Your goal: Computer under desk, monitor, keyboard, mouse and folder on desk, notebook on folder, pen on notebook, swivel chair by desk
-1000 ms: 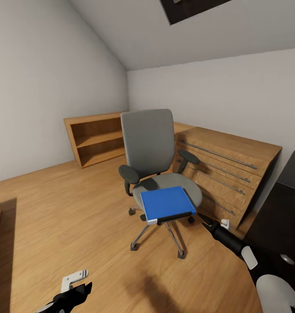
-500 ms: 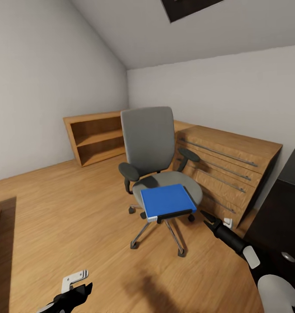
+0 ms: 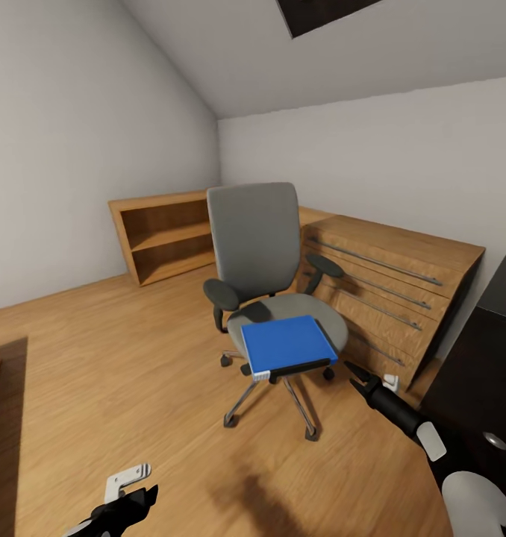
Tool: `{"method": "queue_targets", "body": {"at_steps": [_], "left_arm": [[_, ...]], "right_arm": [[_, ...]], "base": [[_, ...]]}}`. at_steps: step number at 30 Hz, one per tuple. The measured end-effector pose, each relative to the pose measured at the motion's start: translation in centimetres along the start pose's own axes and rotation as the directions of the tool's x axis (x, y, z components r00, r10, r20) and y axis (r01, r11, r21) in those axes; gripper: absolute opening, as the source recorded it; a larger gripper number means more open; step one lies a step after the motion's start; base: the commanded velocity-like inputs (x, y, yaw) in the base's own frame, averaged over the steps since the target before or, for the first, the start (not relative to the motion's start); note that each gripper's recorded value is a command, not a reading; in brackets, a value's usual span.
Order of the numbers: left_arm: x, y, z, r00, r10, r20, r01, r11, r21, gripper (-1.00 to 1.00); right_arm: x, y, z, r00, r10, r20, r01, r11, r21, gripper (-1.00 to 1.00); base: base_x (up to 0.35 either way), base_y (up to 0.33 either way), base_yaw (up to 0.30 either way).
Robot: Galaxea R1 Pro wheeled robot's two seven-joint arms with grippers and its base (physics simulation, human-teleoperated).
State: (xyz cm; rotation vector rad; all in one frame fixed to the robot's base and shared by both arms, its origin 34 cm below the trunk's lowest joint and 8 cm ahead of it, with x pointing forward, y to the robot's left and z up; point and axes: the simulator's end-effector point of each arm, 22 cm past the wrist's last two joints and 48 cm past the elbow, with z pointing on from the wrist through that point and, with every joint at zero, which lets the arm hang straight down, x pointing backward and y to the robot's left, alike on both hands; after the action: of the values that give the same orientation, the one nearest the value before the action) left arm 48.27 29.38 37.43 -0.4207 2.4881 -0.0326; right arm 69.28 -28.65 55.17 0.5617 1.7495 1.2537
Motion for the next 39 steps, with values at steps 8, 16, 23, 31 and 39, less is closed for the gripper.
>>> {"method": "queue_targets", "body": {"at_steps": [8,16,23,31,39], "left_arm": [[0.0,-0.6,0.0,0.999,-0.048,-0.003,0.048,0.998,0.027,1.00],[0.1,-0.5,0.0,0.999,-0.052,-0.005,0.052,0.998,0.025,1.00],[0.1,-0.5,0.0,0.999,-0.052,-0.005,0.052,0.998,0.024,1.00],[0.1,-0.5,0.0,0.999,-0.053,-0.006,0.053,0.998,0.024,1.00],[1.1,-0.2,0.9,0.998,-0.056,-0.006,0.056,0.998,0.024,1.00]], "right_arm": [[0.0,0.0,0.0,1.000,0.000,0.000,0.000,1.000,0.001,1.00],[-0.1,-0.1,-0.1,1.000,-0.002,0.001,0.002,1.000,0.002,1.00],[-0.1,-0.1,-0.1,1.000,-0.002,0.002,0.002,1.000,0.002,1.00],[-0.4,-0.4,-0.4,1.000,-0.003,0.002,0.003,1.000,0.010,1.00],[0.5,-2.6,-1.2,1.000,0.016,-0.003,-0.016,0.999,0.030,1.00]], "base": [[0.248,0.022,0.000],[0.044,0.001,0.000],[0.003,0.000,0.000],[0.000,0.000,0.000],[0.000,0.000,0.000]]}}
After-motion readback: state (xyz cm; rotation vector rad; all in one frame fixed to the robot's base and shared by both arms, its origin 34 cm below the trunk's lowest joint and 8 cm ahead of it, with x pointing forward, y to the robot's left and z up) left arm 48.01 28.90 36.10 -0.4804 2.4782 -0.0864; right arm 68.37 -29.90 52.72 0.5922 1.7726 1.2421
